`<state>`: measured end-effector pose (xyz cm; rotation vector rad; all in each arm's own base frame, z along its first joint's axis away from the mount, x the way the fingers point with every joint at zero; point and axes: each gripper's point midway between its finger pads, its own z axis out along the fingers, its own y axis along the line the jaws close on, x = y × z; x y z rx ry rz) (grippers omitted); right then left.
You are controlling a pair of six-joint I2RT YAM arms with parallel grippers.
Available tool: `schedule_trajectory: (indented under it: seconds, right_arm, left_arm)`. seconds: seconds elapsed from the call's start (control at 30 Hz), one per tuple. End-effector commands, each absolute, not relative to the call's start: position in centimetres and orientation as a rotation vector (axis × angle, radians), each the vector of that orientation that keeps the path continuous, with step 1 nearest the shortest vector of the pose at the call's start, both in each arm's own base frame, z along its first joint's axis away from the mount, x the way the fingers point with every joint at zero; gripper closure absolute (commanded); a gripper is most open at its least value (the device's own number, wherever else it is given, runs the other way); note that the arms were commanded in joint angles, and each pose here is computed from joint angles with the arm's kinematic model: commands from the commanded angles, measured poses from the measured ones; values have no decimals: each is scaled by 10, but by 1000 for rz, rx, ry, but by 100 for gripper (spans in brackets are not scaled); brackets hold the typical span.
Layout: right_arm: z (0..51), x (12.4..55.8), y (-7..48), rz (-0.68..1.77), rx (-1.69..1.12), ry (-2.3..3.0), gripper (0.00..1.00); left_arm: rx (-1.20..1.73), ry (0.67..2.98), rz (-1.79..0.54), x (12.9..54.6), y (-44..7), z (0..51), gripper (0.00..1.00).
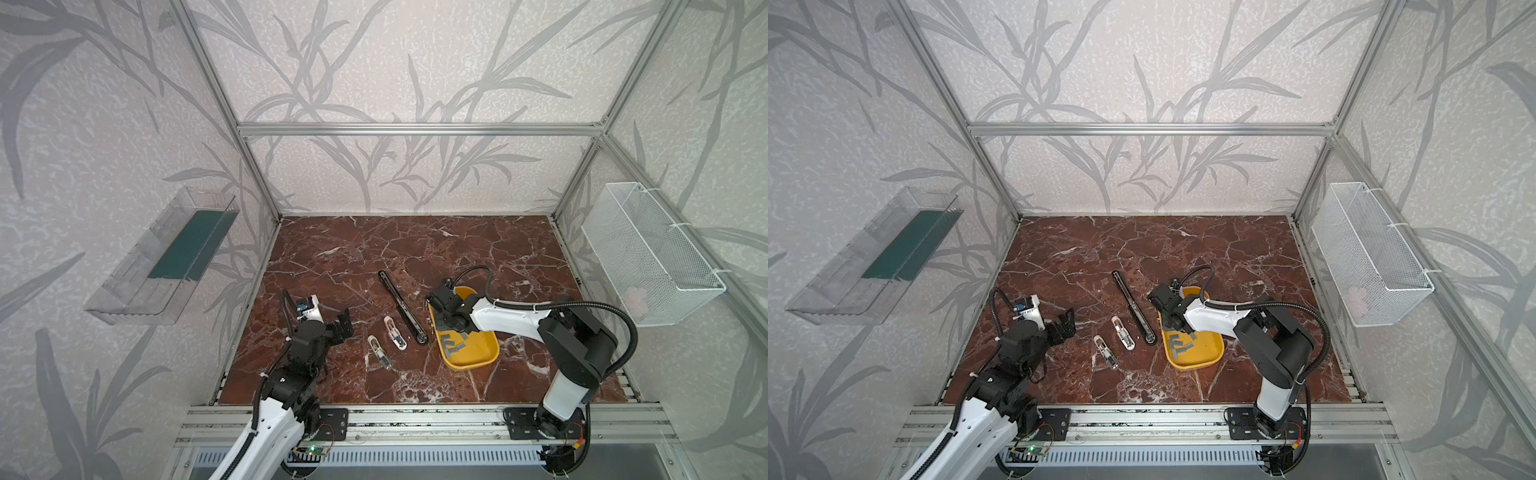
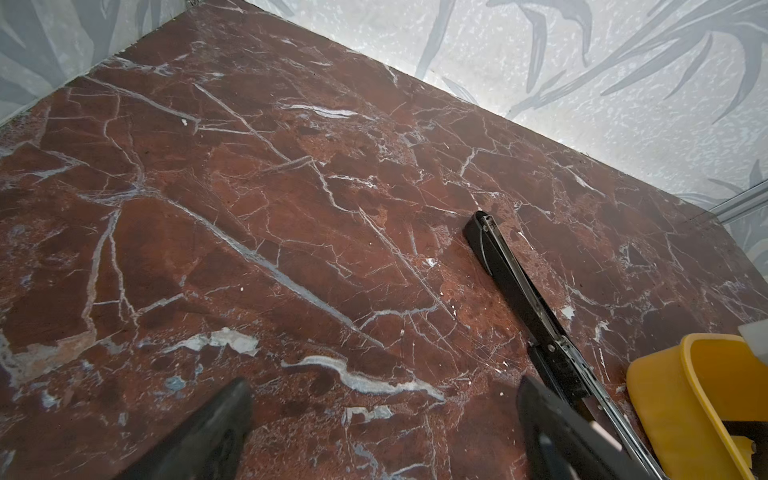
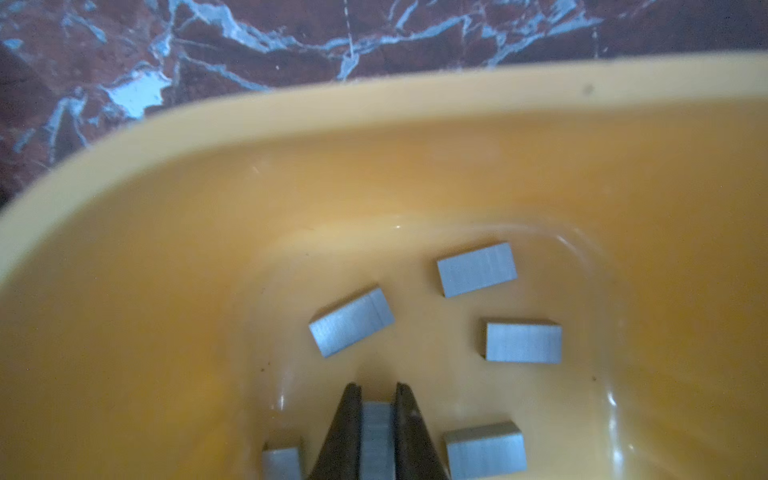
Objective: Load the staples into the stapler
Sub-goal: 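Lower the right gripper onto a grey staple strip and close on it, then lift the staple strip and carry it toward the black stapler base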
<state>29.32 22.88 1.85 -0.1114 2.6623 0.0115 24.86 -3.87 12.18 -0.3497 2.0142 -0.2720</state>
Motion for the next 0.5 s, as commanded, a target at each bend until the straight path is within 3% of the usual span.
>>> schedule_trajectory:
  seconds: [0.0, 0.17, 0.47]
  right_arm:
    - [2, 284, 224, -44, -122, 2713, 83]
    - [3, 280, 219, -65, -123, 2716, 76]
    - [-10, 271, 215, -53, -118, 2740, 81]
  left_arm:
    - [-378, 1989, -260, 250, -34, 124, 1]
    - [-381, 1988, -254, 250, -33, 124, 1]
    - [-380, 1989, -252, 250, -33, 124, 1]
